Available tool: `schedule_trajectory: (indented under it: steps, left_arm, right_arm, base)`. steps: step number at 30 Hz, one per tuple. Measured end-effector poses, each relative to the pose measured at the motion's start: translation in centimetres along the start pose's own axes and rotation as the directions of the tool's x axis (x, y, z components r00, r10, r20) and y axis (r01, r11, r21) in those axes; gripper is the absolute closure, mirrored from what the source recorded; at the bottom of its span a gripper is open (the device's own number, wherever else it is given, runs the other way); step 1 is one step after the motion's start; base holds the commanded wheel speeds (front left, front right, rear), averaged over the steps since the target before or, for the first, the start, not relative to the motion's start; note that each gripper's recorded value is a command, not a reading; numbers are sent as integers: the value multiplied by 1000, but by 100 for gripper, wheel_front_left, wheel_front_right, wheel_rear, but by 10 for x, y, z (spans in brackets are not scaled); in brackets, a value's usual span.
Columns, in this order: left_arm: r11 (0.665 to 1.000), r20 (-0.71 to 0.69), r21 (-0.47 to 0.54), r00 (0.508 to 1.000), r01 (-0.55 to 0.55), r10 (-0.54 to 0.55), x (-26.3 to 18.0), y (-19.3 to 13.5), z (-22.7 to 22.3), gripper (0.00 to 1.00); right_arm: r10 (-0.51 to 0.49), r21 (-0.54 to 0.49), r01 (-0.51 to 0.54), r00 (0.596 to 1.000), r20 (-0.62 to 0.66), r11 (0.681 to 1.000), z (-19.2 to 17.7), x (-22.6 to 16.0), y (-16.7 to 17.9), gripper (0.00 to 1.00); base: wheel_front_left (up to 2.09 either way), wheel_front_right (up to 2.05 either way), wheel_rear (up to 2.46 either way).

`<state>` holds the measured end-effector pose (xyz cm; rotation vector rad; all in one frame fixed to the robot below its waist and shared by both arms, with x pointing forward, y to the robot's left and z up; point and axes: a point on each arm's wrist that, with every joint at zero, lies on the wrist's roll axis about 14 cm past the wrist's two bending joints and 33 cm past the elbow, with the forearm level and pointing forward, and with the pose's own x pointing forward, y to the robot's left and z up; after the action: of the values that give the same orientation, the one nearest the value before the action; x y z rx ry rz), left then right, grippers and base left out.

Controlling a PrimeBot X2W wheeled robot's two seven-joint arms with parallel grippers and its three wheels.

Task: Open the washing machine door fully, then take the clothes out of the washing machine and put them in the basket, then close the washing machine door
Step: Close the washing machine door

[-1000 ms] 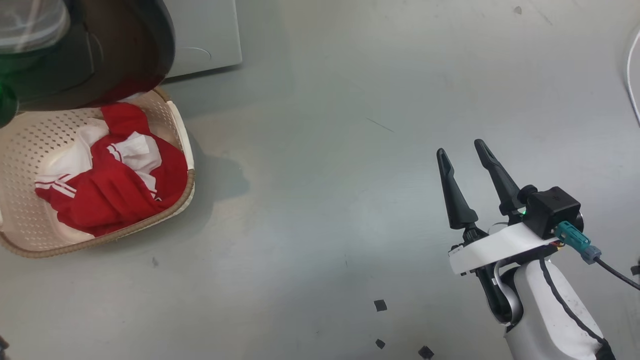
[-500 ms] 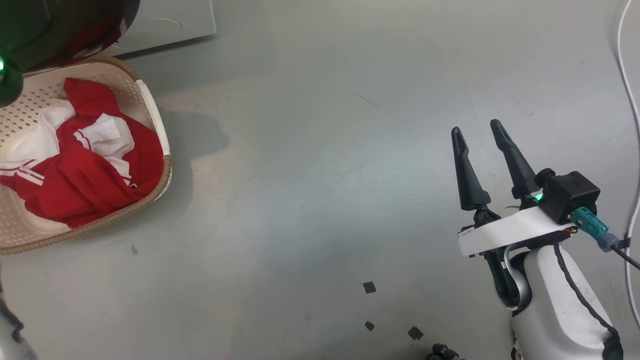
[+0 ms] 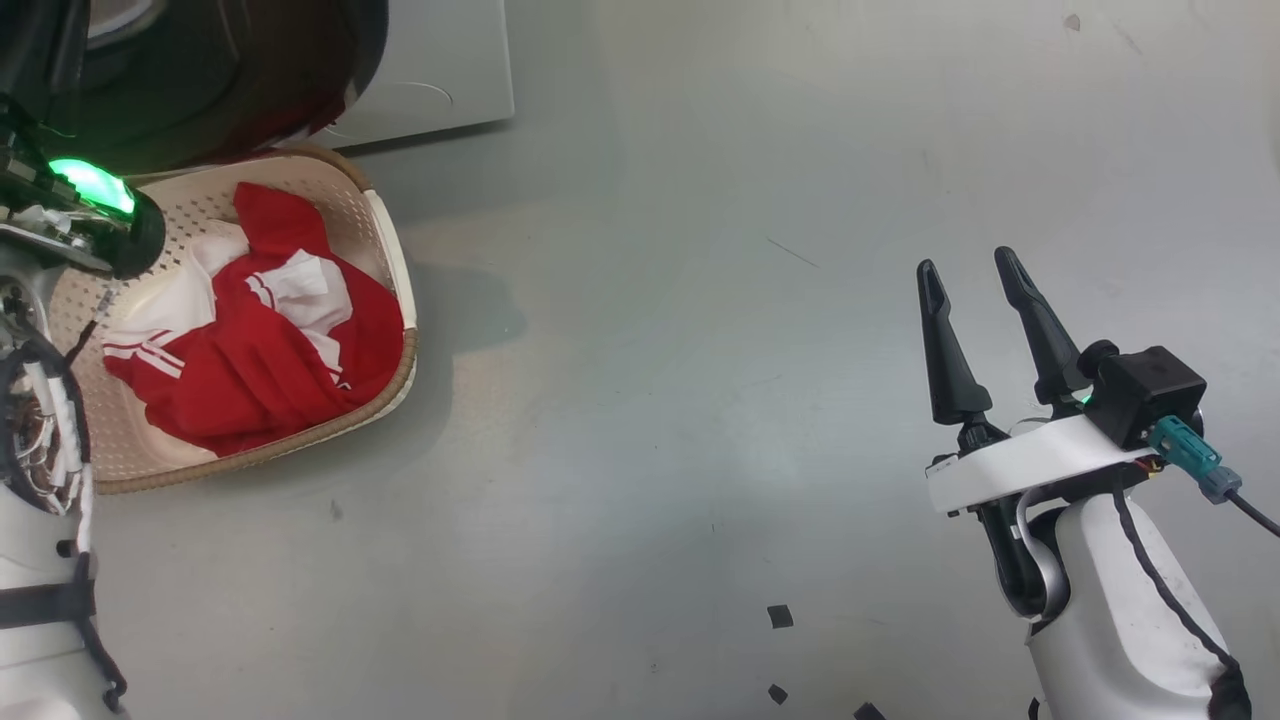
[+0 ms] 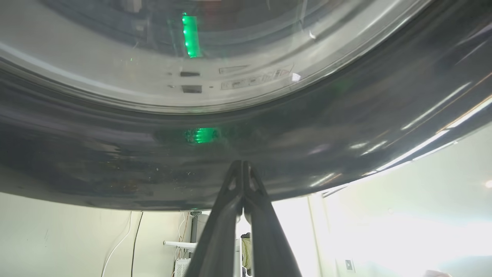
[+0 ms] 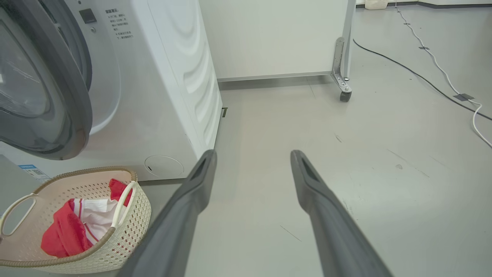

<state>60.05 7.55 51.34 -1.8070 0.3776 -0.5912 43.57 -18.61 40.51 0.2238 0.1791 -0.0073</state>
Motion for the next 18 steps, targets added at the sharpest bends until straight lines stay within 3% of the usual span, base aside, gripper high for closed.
schedule_trajectory:
  steps: [7,9,10,11,12,13,16,18]
  left_arm:
    - [999,118,38,993,-4,0,-25,-17,18,100]
    - [999,143,36,990,-23,17,-37,-15,20,81]
    - [999,160,36,987,-32,26,-43,-14,21,81]
    - [998,174,42,984,-43,35,-47,-13,22,58]
    - [996,188,60,981,-59,46,-52,-13,22,23]
    - [995,207,74,977,-65,49,-55,-15,24,0]
    - [982,254,175,967,-69,22,-63,-36,30,0]
    - [955,299,285,954,-87,-2,-70,-54,38,0]
  right_arm:
    - [42,8,-42,999,29,999,11,0,15,0]
    - [52,9,-52,998,39,999,15,0,19,0]
    - [57,8,-58,997,44,998,17,-1,21,0]
    - [62,8,-62,997,50,998,19,-1,23,0]
    - [66,8,-67,996,56,998,22,-2,24,0]
    - [69,8,-70,996,60,998,23,-3,26,0]
    - [82,12,-83,994,66,996,26,-7,30,0]
    - [90,14,-91,994,69,996,27,-9,33,0]
  base:
    - [0,0,0]
    - [0,0,0]
    - [0,0,0]
    - [0,0,0]
    - [0,0,0]
    - [0,0,0]
    - [0,0,0]
    - [0,0,0]
